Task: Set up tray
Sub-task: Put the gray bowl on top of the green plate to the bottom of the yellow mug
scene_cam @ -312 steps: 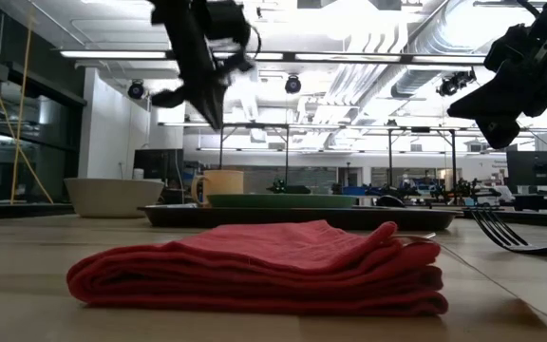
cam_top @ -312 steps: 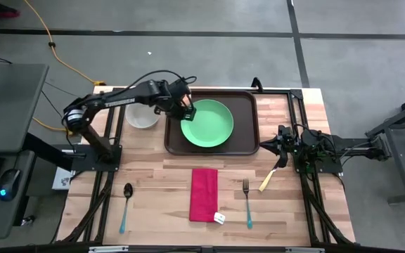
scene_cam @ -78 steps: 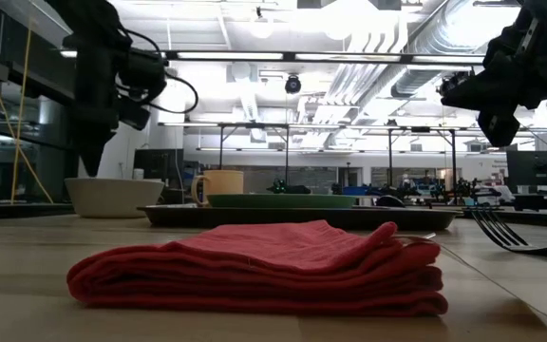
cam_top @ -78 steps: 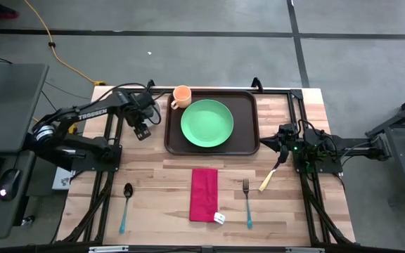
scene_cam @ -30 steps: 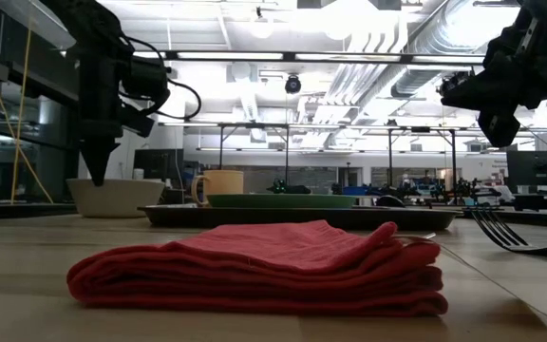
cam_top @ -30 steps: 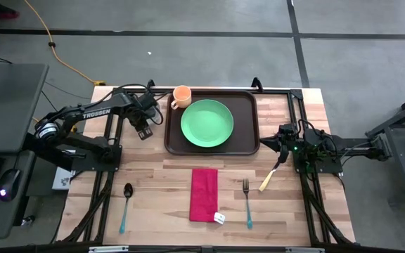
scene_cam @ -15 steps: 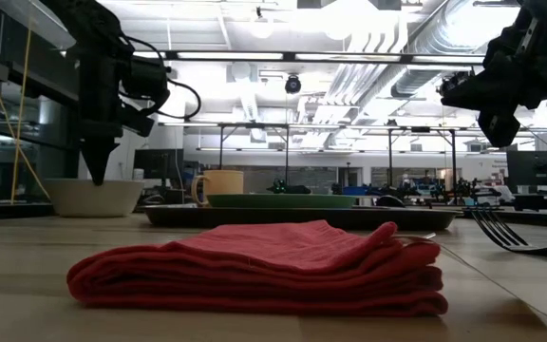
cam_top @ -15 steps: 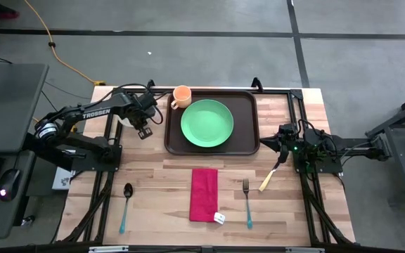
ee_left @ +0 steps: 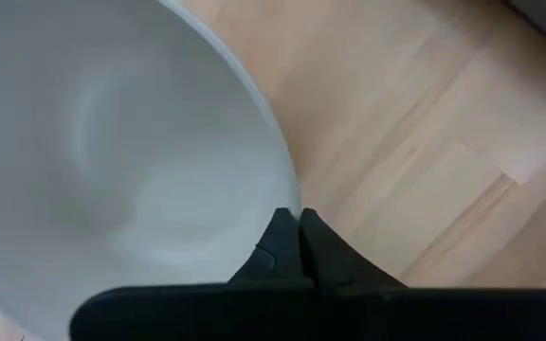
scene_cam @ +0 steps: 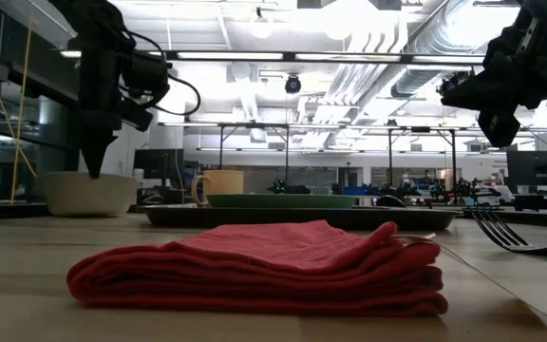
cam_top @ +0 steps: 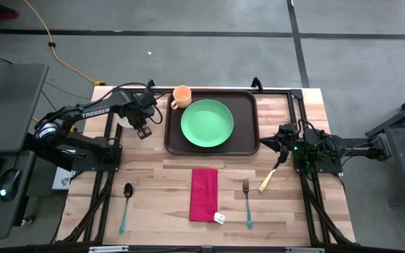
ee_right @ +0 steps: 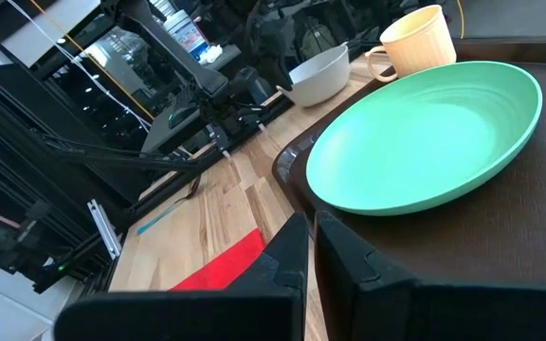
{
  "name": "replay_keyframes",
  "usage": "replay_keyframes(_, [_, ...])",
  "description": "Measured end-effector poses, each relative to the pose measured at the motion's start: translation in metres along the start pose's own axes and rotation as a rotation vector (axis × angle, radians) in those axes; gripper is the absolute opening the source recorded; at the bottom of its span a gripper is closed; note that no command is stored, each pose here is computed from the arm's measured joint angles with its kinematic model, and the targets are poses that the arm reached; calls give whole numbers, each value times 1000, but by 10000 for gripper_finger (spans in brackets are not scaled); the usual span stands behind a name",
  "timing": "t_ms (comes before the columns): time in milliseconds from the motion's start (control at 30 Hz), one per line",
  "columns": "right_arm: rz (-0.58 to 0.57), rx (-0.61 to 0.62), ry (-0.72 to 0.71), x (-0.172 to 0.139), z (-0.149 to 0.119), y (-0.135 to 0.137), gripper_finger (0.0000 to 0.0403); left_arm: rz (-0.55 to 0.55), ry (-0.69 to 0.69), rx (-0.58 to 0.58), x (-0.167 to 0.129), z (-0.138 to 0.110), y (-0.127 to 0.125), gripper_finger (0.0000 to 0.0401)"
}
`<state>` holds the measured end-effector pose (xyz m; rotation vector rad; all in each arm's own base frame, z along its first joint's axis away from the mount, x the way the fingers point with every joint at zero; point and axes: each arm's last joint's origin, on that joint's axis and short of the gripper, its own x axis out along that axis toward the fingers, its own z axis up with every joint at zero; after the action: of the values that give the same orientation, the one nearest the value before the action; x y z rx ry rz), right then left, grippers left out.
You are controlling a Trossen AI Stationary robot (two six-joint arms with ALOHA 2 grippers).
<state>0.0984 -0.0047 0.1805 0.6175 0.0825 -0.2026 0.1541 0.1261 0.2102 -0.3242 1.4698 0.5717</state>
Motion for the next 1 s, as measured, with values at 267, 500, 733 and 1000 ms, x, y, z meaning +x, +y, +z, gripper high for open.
replay_keyframes(267, [0,-1,0,0,0,0,0,1,-24,-26,-28,-1,4,10])
replay_keyframes(500, [0,-3,0,0,0,0,0,1,-57,-32,-54,-2,4,10])
replay_keyframes(733, [0,-2,0,0,0,0,0,1,-131,23,-90,3,-11,10])
replay_keyframes(1000, [-8,3,-35,0,2,1,0,-21,-294,125,-138,6,-42,10])
